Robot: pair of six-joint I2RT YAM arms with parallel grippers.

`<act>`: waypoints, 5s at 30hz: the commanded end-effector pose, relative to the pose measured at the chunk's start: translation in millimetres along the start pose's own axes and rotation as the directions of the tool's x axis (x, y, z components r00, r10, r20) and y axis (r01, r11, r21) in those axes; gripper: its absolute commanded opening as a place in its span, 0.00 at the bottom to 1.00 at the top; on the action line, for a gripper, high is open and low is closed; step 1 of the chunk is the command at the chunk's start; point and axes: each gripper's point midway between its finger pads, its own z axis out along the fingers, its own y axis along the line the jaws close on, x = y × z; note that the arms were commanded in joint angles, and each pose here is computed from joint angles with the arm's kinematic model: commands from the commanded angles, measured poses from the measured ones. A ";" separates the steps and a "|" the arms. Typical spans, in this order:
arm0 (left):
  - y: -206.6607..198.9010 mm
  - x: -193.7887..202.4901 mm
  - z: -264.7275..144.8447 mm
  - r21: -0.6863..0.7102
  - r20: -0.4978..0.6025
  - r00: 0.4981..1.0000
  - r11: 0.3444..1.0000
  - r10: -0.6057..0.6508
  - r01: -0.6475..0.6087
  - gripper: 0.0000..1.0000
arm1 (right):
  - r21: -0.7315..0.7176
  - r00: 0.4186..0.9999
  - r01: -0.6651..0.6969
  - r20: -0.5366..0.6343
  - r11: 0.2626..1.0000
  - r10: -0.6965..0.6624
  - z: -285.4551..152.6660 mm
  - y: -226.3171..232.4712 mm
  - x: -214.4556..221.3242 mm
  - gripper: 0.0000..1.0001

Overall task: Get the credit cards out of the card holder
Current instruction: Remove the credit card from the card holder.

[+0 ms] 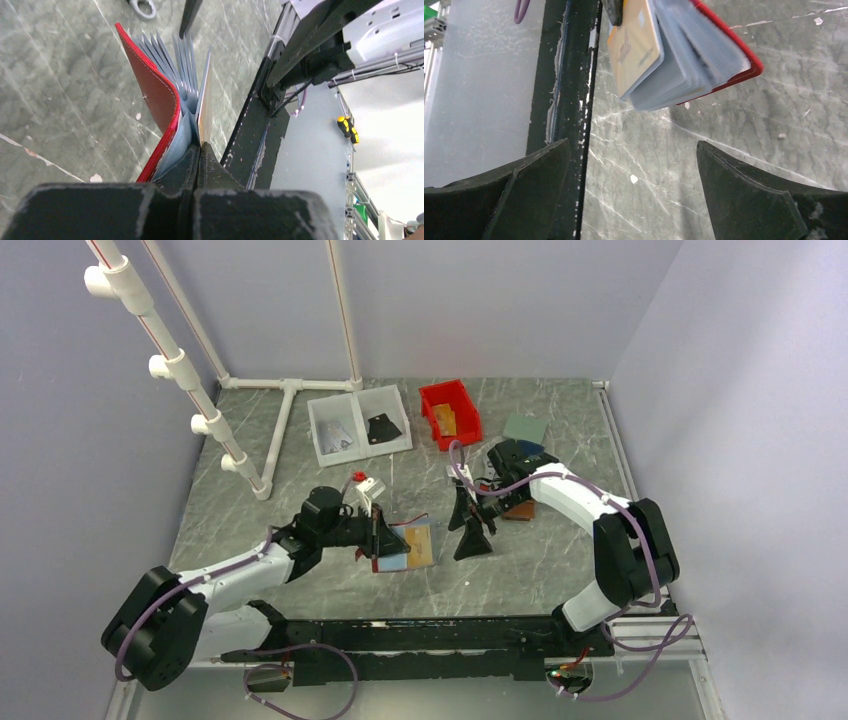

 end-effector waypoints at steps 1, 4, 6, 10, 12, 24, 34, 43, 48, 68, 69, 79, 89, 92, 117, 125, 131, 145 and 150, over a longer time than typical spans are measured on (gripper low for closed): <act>-23.3 -1.1 1.0 0.098 -0.037 0.991 0.988 0.126 -0.122 0.00 | 0.008 0.985 0.167 0.040 0.986 -0.167 0.3 -8.3 -11.0 1.00; -34.4 3.4 10.3 0.136 -0.064 0.984 0.978 0.165 -0.156 0.00 | 0.001 0.987 0.156 0.045 0.988 -0.156 2.8 -8.3 -11.4 1.00; -39.0 4.8 17.6 0.152 -0.078 0.979 0.973 0.186 -0.173 0.00 | -0.001 0.988 0.153 0.035 0.988 -0.153 6.0 -8.1 -9.3 1.00; -43.1 5.1 28.9 0.173 -0.091 0.974 0.967 0.206 -0.188 0.00 | -0.014 0.990 0.139 -0.010 0.990 -0.140 13.5 -10.5 2.2 1.00; -43.2 6.1 32.4 0.173 -0.102 0.972 0.966 0.212 -0.192 0.00 | -0.024 0.990 0.140 -0.021 0.990 -0.140 16.2 -9.5 6.0 0.98; -46.4 9.0 28.3 0.166 -0.112 0.962 0.959 0.249 -0.229 0.00 | -0.169 0.980 0.198 0.004 0.965 -0.200 19.6 20.7 9.7 0.66; -45.8 8.0 28.4 0.160 -0.110 0.959 0.957 0.261 -0.242 0.00 | -0.188 0.980 0.181 -0.050 0.965 -0.193 27.4 20.9 13.2 0.25; -33.3 14.3 21.0 0.095 -0.132 0.950 0.958 0.282 -0.271 0.00 | -0.152 0.980 0.151 -0.108 0.977 -0.168 26.6 11.2 20.7 0.00; -26.5 19.3 15.4 0.056 -0.156 0.947 0.960 0.281 -0.276 0.00 | -0.151 0.982 0.125 -0.123 0.981 -0.144 27.5 9.1 24.2 0.00; -16.2 5.7 3.4 0.095 -0.034 0.999 0.995 0.039 -0.036 0.00 | -0.126 0.977 0.039 -0.203 0.991 -0.064 35.7 -1.2 35.9 0.00; -16.2 6.1 4.2 0.097 -0.036 0.999 0.995 0.028 -0.024 0.00 | -0.126 0.977 0.034 -0.206 0.991 -0.059 36.0 -1.6 36.5 0.00; -1.6 11.8 5.1 0.000 -0.086 0.996 0.999 -0.038 0.038 0.00 | -0.117 0.972 -0.010 -0.235 0.993 -0.018 37.9 -6.7 41.9 0.00; 7.8 7.8 -4.0 -0.123 -0.109 0.993 0.992 -0.049 0.035 0.00 | -0.115 0.969 -0.023 -0.245 0.993 -0.006 38.8 -8.7 44.7 0.00; 10.1 10.2 -5.3 -0.135 -0.116 0.992 0.990 -0.051 0.035 0.00 | -0.113 0.968 -0.026 -0.251 0.993 -0.003 38.9 -9.8 46.2 0.00; 24.3 19.9 -18.1 -0.204 0.032 0.989 0.967 -0.146 0.149 0.00 | 0.001 0.933 -0.213 -0.296 0.977 0.204 34.9 -41.2 59.9 0.10; 32.2 22.5 -20.7 -0.233 0.080 0.980 0.953 -0.180 0.194 0.00 | 0.031 0.919 -0.239 -0.314 0.971 0.236 35.4 -46.8 65.3 0.14; 36.6 20.7 -22.6 -0.254 0.112 0.975 0.943 -0.190 0.213 0.00 | 0.060 0.914 -0.246 -0.319 0.967 0.252 34.6 -51.8 67.5 0.21; 29.4 15.1 -28.4 -0.228 0.163 0.968 0.947 -0.191 0.225 0.00 | 0.108 0.921 -0.252 -0.279 0.962 0.273 22.1 -58.5 60.9 0.56; 26.7 11.6 -26.6 -0.221 0.154 0.971 0.951 -0.183 0.214 0.00 | 0.123 0.928 -0.245 -0.257 0.962 0.270 14.5 -60.8 56.8 0.62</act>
